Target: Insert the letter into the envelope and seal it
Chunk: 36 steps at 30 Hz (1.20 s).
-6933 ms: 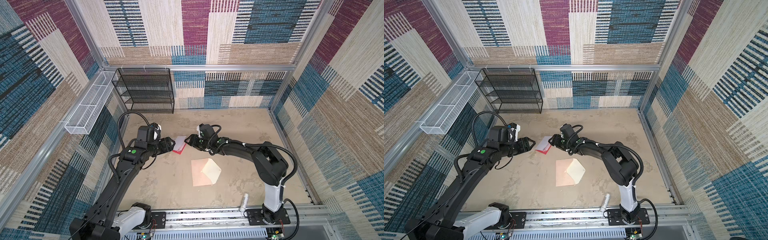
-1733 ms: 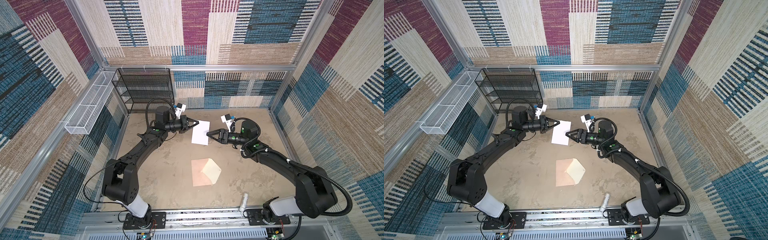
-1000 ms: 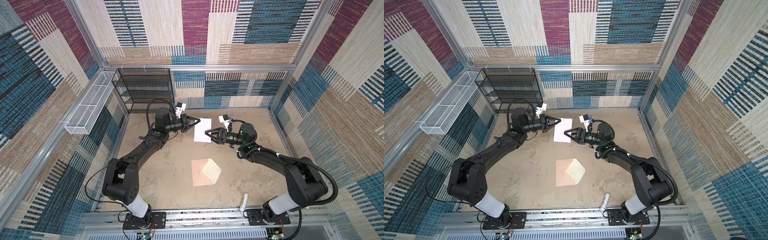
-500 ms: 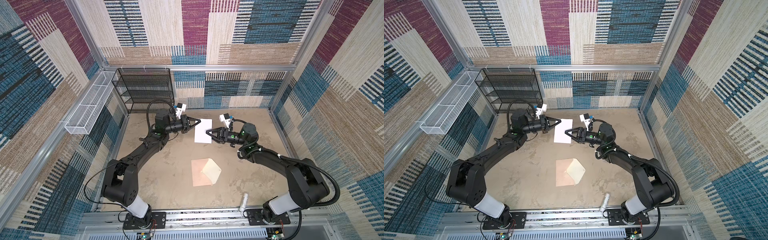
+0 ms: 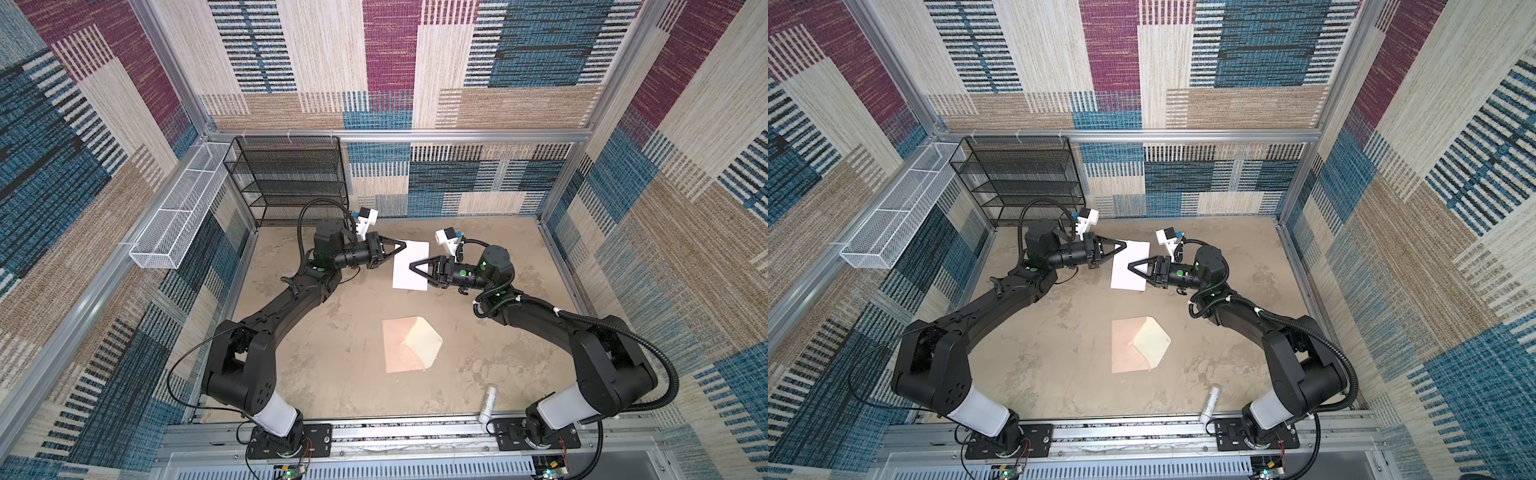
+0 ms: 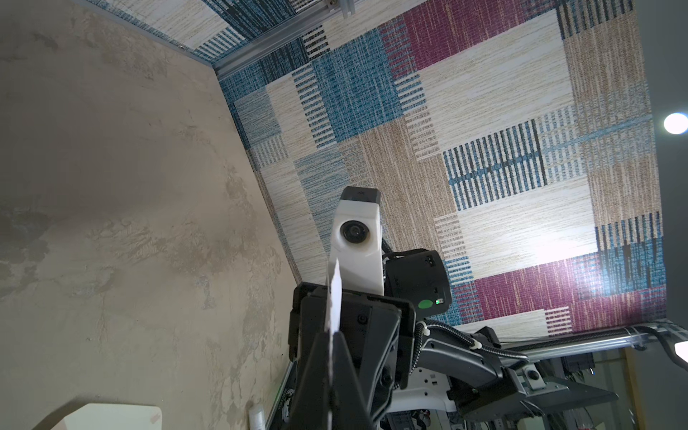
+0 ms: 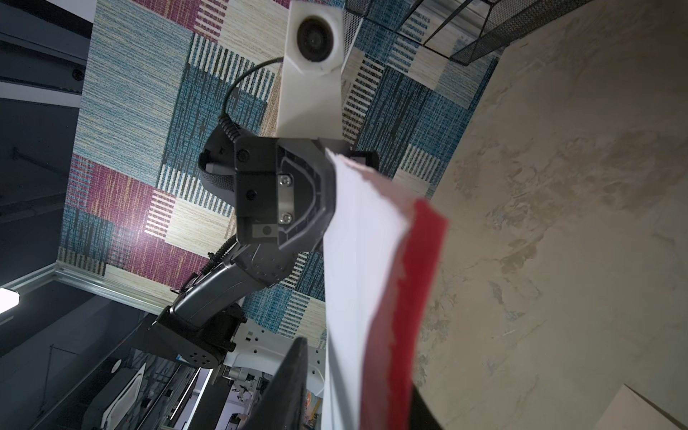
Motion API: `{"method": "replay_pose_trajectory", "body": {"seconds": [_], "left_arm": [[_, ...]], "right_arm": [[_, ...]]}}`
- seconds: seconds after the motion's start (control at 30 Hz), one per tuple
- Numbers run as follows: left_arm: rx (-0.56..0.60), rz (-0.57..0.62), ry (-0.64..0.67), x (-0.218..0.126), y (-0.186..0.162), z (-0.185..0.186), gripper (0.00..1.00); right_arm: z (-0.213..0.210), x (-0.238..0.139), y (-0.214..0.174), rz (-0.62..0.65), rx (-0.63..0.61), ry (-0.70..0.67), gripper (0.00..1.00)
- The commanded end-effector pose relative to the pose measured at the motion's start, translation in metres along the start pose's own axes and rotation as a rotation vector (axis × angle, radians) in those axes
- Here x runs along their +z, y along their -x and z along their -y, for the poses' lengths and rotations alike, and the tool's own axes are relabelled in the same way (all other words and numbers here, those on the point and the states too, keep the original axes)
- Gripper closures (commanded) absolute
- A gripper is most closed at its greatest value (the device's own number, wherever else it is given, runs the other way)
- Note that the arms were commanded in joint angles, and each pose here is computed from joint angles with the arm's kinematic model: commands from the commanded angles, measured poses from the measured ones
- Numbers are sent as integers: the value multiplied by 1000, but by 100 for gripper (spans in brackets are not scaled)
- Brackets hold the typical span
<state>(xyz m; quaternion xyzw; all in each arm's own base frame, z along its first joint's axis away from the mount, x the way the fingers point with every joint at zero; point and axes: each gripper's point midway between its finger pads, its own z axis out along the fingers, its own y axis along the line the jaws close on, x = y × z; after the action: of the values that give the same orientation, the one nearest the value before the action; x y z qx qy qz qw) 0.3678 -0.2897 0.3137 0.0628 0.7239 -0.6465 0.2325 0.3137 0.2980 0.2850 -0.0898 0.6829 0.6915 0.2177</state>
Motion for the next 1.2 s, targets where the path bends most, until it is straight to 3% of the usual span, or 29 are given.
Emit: {"method": "replay_pose_trajectory", "body": {"seconds": [0.0,0.27,0.53,0.77,0.97,1.1,1.17], "left_arm": [[47,0,4,-1,-1,4,100],[61,-9,26,-4,-7,4,100],[113,-23,129,-12,-12,-2,57],[179,23,284,-31,-8,-4,29],[215,59,510,-64,-13,-17,29],[114,39,695,-91,-32,-46,33],[40,-8,718,-93,-50,-61,37]], "right_arm": [[-2,2,-3,-22,12,10,72],[5,3,-5,-40,51,-16,88],[-3,-1,-5,-31,8,-38,100],[3,-15,-4,-12,-61,-143,100],[21,-35,-10,10,-130,-320,100],[46,-52,-28,-8,-131,-441,100],[61,-62,-43,-21,-104,-497,100]]}}
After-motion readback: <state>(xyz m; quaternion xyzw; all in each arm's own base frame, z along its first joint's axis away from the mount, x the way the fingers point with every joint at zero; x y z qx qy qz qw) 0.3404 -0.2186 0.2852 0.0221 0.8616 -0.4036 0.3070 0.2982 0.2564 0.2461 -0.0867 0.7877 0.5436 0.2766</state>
